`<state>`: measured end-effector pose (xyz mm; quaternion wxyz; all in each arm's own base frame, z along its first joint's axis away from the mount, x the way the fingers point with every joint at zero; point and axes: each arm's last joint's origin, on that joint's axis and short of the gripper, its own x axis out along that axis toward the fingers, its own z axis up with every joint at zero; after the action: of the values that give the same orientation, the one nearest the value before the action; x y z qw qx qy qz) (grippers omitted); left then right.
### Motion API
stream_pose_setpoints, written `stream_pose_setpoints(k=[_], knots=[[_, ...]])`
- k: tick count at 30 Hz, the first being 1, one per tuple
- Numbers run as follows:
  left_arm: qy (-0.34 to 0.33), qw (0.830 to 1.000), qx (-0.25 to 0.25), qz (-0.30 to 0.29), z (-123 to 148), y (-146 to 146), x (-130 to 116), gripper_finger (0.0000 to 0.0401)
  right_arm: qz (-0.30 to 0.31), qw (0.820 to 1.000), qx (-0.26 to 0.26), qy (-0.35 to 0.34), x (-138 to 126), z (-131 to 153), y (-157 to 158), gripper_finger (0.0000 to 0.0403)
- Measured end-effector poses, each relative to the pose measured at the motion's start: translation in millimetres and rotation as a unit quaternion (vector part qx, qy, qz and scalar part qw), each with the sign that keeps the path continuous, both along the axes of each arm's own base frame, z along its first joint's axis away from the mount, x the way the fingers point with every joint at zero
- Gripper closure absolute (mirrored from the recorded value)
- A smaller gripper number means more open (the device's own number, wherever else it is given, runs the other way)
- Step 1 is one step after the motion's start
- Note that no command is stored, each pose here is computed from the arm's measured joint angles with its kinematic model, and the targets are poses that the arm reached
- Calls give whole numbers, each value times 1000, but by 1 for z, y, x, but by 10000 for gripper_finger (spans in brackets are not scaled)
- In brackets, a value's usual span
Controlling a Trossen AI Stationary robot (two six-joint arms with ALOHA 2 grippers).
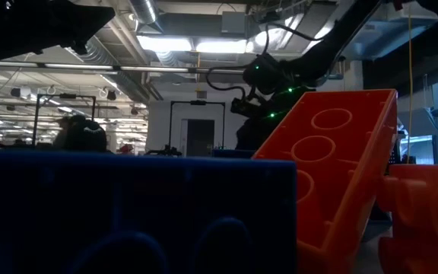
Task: Sort blocks by size
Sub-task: Put the orange game piece into the gray bin
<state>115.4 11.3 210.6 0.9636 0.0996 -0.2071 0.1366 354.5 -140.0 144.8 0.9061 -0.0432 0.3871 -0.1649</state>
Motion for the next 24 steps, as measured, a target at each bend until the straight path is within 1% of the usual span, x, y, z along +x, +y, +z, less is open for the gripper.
stream_pose_setpoints(k=[5, 8, 11, 13, 24], knots=[[0, 1000, 0, 0, 0, 0, 0, 401, 4, 1000, 13, 7, -2, -2, -1, 68], [0, 1000, 1, 0, 0, 0, 0, 401, 21, 999, 28, 2, -1, -4, 1, 68], [0, 1000, 1, 0, 0, 0, 0, 401, 18, 1000, 24, 6, 0, -6, 1, 68], [0, 1000, 0, 0, 0, 0, 0, 401, 8, 1000, 13, 10, 0, -8, 0, 68], [0, 1000, 0, 0, 0, 0, 0, 401, 9, 1000, 14, 5, 1, -8, -1, 68]])
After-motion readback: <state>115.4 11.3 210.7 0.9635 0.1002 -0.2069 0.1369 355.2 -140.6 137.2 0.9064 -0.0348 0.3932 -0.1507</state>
